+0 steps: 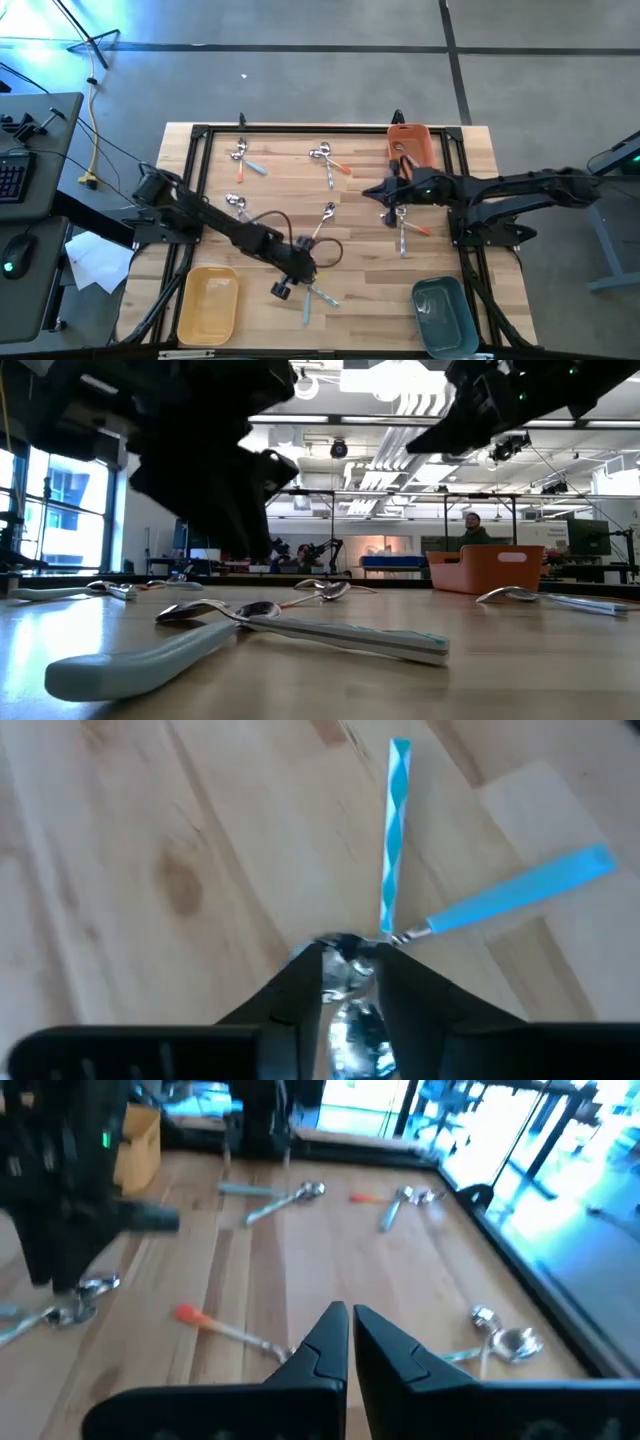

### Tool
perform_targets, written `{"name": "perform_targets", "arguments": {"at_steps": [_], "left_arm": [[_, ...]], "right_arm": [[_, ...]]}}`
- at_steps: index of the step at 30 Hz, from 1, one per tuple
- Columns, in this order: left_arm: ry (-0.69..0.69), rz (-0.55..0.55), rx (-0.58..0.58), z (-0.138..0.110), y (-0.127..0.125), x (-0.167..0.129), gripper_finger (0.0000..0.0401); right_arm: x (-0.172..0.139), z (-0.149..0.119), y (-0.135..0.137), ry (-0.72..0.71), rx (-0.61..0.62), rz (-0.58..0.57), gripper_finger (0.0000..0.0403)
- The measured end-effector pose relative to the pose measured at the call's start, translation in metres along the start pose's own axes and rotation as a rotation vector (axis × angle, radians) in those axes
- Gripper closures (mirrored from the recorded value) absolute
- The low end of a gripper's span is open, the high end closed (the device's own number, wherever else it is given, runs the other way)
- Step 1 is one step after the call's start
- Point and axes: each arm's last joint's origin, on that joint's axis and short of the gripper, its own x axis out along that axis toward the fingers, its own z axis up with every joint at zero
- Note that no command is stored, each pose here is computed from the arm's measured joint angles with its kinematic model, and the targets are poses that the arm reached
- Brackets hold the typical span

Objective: Sort silverware by color (type)
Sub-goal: Put the bottom light blue patterned spoon into the yellow bin

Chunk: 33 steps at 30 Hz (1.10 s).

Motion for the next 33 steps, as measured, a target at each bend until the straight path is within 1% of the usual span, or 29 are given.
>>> {"name": "perform_targets", "arguments": {"at_steps": [4,6,8,14,18,22,29,33], "left_arm": [[0.049,0.001,-0.011,0.003,-0.005,0.015,0.0282],[0.053,0.011,-0.015,0.007,-0.007,0.02,0.0274],[0.105,0.026,-0.007,0.003,-0.009,0.022,0.0271],[0.127,0.041,0.002,0.007,-0.016,0.028,0.0277],[0.144,0.037,0.013,0.01,-0.019,0.025,0.0283],[0.149,0.036,0.014,0.02,-0.018,0.019,0.0286],[0.227,0.018,0.017,0.012,-0.018,0.018,0.0286],[0.238,0.018,0.018,0.011,-0.019,0.018,0.0286]], "right_arm": [[-0.011,0.007,-0.002,-0.052,-0.024,-0.011,0.0396],[-0.014,0.008,-0.002,-0.057,-0.034,-0.009,0.0396],[-0.014,0.008,-0.001,-0.058,-0.043,-0.002,0.0396],[-0.011,0.003,0.001,-0.013,-0.064,0.006,0.0396],[-0.009,0.003,0.001,-0.01,-0.075,0.006,0.0396],[-0.008,0.004,0.001,-0.02,-0.077,0.004,0.0396],[-0.008,0.004,0.001,-0.018,-0.077,0.005,0.0396],[-0.008,0.003,0.001,-0.013,-0.077,0.006,0.0396]]}}
